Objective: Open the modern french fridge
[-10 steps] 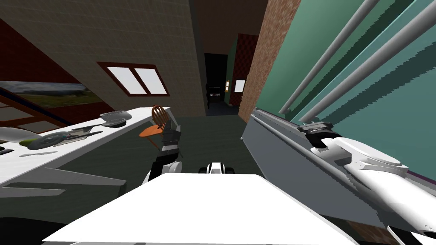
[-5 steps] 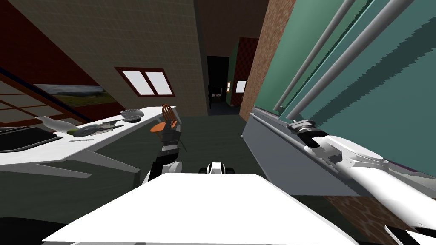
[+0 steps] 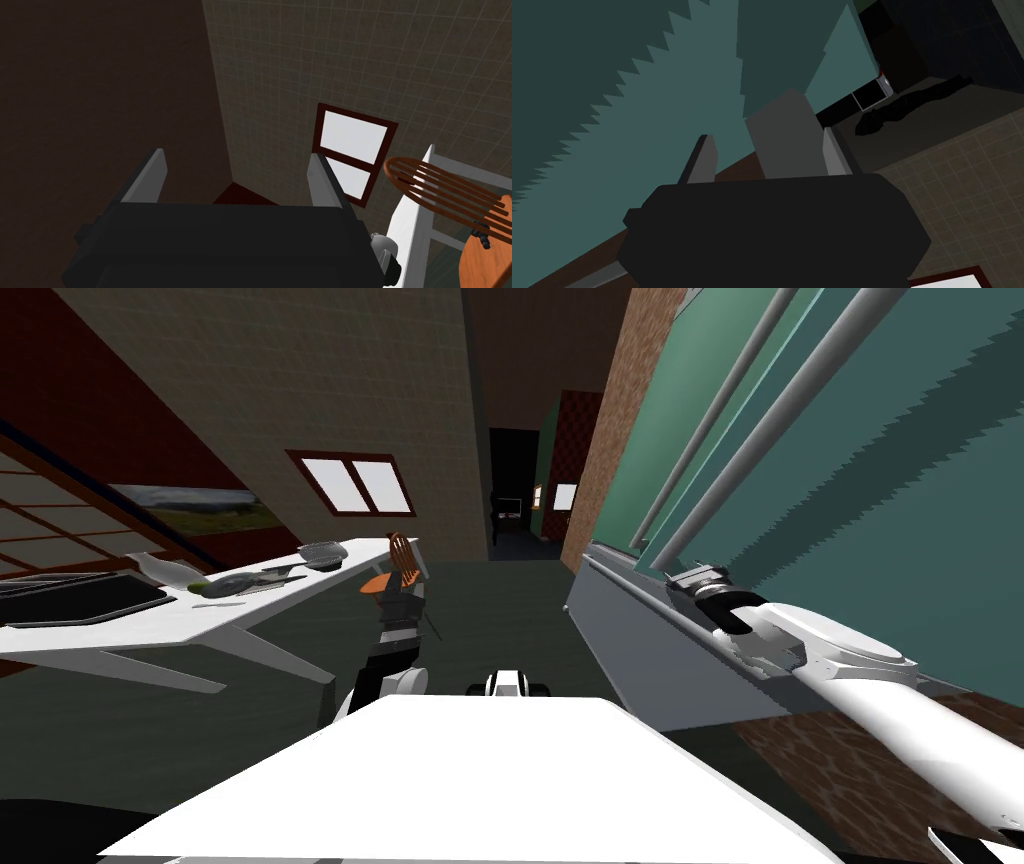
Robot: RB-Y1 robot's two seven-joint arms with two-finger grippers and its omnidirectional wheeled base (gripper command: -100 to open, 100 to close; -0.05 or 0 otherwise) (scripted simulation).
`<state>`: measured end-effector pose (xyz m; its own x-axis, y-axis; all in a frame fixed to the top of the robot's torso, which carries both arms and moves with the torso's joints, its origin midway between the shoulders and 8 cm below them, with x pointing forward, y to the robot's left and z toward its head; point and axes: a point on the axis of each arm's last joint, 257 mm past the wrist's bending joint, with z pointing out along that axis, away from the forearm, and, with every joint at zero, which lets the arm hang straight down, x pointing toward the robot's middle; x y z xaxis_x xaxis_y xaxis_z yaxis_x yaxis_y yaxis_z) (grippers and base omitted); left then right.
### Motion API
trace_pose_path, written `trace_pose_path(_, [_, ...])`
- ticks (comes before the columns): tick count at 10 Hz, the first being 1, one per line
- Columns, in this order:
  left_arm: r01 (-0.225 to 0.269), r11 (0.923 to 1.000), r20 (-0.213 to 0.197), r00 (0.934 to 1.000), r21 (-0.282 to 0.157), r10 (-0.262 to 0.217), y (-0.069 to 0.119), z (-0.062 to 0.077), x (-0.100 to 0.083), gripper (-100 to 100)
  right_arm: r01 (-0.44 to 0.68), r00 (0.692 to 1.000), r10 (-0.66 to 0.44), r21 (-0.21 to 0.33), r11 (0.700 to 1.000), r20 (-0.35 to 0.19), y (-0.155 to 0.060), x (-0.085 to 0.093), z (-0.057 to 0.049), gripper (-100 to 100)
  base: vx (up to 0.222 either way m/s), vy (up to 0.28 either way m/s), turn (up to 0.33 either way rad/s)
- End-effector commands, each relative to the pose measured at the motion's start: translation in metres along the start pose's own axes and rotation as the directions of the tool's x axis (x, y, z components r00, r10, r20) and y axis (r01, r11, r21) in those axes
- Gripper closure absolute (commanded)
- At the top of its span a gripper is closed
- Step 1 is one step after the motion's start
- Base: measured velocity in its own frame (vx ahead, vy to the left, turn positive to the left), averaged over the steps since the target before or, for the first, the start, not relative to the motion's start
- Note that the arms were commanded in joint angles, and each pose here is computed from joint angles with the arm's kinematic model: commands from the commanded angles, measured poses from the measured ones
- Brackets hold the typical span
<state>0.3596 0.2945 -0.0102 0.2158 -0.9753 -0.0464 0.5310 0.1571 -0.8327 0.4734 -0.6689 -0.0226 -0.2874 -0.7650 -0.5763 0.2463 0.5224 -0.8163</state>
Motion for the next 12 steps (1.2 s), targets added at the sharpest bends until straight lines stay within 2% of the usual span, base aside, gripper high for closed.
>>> trace_pose_path(1, [0.0, 1.0, 0.0, 1.0, 0.0, 0.0, 0.0, 0.0, 0.0, 0, 0.036, 0.998, -0.034, -0.047, 0.998, 0.059, 0.007, -0.026, 0.0, -100, -0.019, -0.094, 0.051])
trace_pose_path(6, [0.0, 1.0, 0.0, 1.0, 0.0, 0.0, 0.0, 0.0, 0.0, 0, 0.101, 0.986, -0.084, -0.12, 0.988, 0.141, 0.019, -0.061, -0.003, -100, -0.007, -0.101, 0.05])
trace_pose_path(8, [0.0, 1.0, 0.0, 1.0, 0.0, 0.0, 0.0, 0.0, 0.0, 0, 0.095, 0.988, -0.08, -0.111, 0.989, 0.132, 0.018, -0.058, -0.002, -100, -0.009, -0.025, 0.004])
trace_pose_path(9, [0.0, 1.0, 0.0, 1.0, 0.0, 0.0, 0.0, 0.0, 0.0, 0, 0.095, 0.988, -0.08, -0.111, 0.989, 0.131, 0.018, -0.058, -0.002, 100, 0.001, -0.01, -0.011])
trace_pose_path(10, [0.0, 1.0, 0.0, 1.0, 0.0, 0.0, 0.0, 0.0, 0.0, 0, 0.098, 0.981, -0.073, -0.135, 0.986, 0.178, 0.028, -0.077, -0.006, 100, -0.117, -0.044, 0.002])
trace_pose_path(12, [0.0, 1.0, 0.0, 1.0, 0.0, 0.0, 0.0, 0.0, 0.0, 0, 0.102, 0.972, -0.063, -0.165, 0.981, 0.225, 0.042, -0.095, -0.011, 100, -0.176, -0.04, 0.063])
